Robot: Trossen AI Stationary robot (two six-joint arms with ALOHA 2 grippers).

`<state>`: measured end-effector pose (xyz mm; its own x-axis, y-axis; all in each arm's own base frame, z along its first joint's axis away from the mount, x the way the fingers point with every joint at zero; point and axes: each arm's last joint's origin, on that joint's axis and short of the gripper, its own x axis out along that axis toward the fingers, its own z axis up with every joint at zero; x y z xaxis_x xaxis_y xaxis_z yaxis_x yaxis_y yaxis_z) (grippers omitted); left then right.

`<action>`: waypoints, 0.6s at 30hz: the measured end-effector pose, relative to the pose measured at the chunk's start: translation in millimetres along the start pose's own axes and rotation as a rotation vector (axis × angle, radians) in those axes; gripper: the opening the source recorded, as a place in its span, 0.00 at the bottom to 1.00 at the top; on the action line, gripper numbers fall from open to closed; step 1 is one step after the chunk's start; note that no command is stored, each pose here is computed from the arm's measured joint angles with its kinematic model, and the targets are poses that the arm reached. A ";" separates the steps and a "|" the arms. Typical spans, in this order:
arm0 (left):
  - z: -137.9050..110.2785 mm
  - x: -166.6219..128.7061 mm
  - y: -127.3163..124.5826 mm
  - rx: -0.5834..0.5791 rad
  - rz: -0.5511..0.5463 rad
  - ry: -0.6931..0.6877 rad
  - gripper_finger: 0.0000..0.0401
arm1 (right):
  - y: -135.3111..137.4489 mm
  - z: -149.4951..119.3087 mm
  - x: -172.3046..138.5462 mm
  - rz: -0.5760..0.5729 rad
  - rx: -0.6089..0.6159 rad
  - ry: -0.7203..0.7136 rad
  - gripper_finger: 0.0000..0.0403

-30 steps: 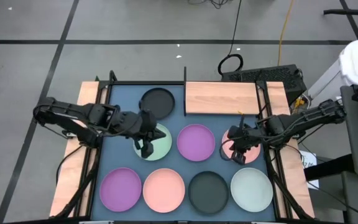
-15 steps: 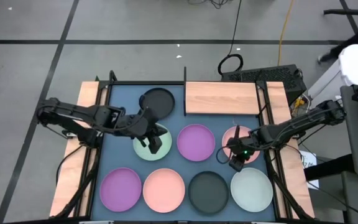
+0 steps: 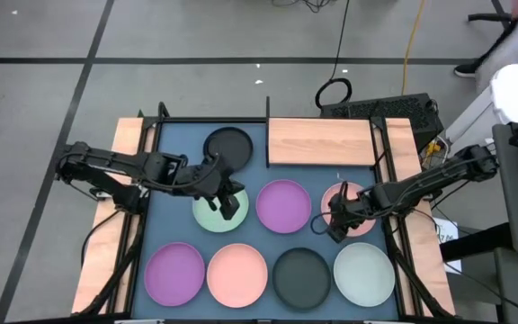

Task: Place and stack plates onto a shelf
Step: Put the top orange plate on the shelf

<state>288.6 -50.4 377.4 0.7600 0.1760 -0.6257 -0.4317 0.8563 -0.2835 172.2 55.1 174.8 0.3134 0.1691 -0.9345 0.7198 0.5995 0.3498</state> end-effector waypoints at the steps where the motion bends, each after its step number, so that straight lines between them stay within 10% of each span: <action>1: 0.5 0.9 0.5 -0.001 0.002 -0.001 0.01 | 0.5 0.8 0.5 -0.002 0.013 -0.020 0.57; 18: 2.0 2.5 0.3 -0.009 -0.016 0.000 0.01 | 4.0 0.5 18.8 -0.072 -0.268 -0.028 0.54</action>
<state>291.4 -48.7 377.2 0.7666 0.1622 -0.6213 -0.4240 0.8545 -0.3001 181.3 60.3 158.7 0.2873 0.0988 -0.9527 0.5529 0.7951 0.2491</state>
